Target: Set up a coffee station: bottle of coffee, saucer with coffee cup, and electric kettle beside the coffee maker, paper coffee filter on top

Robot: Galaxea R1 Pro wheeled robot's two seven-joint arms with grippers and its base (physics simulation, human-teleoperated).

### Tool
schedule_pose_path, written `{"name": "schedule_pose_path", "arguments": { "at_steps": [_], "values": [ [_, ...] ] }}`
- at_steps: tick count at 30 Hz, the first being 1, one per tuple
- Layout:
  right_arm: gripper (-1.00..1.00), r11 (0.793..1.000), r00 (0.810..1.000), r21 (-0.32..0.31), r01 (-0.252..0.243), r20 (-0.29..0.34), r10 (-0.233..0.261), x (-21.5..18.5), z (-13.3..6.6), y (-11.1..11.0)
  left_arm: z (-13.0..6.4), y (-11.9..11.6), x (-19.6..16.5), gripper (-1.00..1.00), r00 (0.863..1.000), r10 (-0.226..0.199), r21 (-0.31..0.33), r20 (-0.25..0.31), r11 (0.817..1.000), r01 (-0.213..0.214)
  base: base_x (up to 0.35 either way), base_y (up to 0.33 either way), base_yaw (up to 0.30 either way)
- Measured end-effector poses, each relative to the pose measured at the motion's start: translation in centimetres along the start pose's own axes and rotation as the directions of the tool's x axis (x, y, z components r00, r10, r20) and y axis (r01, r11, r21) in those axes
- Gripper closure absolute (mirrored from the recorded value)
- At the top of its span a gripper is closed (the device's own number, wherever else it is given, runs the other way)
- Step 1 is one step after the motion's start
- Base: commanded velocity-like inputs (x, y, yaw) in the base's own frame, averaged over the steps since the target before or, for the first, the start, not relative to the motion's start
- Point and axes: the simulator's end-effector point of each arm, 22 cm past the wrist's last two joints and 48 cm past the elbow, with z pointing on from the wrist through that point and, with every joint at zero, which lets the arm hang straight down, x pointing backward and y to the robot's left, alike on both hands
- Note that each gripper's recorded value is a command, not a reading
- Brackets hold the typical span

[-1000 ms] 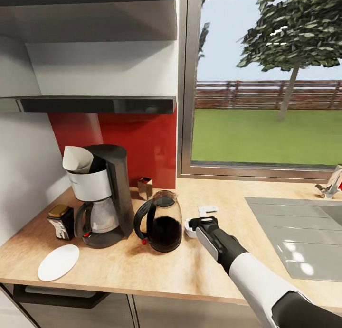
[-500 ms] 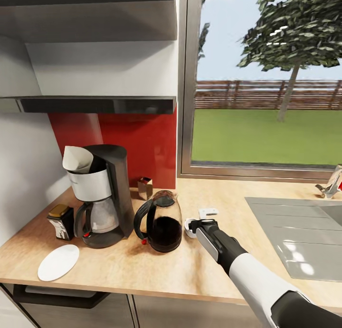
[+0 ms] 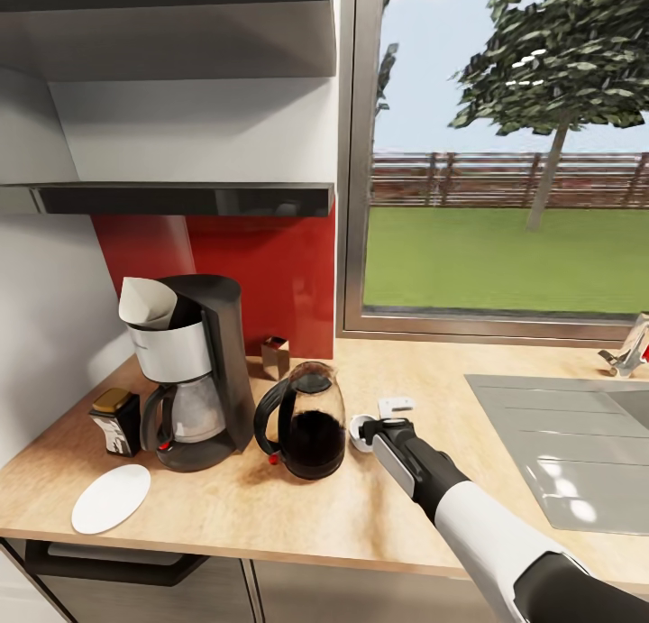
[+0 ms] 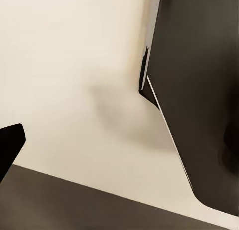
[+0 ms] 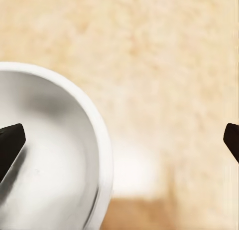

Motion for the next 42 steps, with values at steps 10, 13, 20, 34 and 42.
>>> {"name": "schedule_pose_path", "arguments": {
  "at_steps": [10, 13, 20, 34, 42],
  "values": [
    [-1.00, 1.000, 1.000, 0.000, 0.001, -0.002, -0.001, 0.10, 0.04, -0.01, 0.00, 0.00, 0.00, -1.00, 1.000, 0.000, 0.000, 0.000, 1.000, 0.000, 0.000, 0.000, 0.000],
    [-1.00, 1.000, 1.000, 0.000, 0.001, -0.002, -0.001, 0.11, 0.04, -0.01, 0.00, 0.00, 0.00, -1.00, 1.000, 0.000, 0.000, 0.000, 1.000, 0.000, 0.000, 0.000, 0.000],
    [1.00, 1.000, 1.000, 0.000, 0.001, -0.002, -0.001, 0.11, 0.04, 0.00, 0.00, 0.00, 0.00, -1.00, 1.000, 0.000, 0.000, 0.000, 1.000, 0.000, 0.000, 0.000, 0.000],
    [1.00, 0.999, 0.999, 0.018, 0.032, 0.009, -0.032, -0.26, -0.07, -0.40, 0.00, -0.01, -0.01, -1.00, 1.000, 0.002, 0.000, 0.002, 1.000, -0.002, 0.000, 0.000, 0.000],
    [1.00, 0.999, 0.999, 0.018, 0.031, 0.008, -0.031, -0.26, -0.07, -0.40, 0.00, -0.01, -0.01, -1.00, 1.000, 0.002, 0.000, 0.002, 1.000, -0.002, 0.000, 0.000, 0.000]
  ]
}}
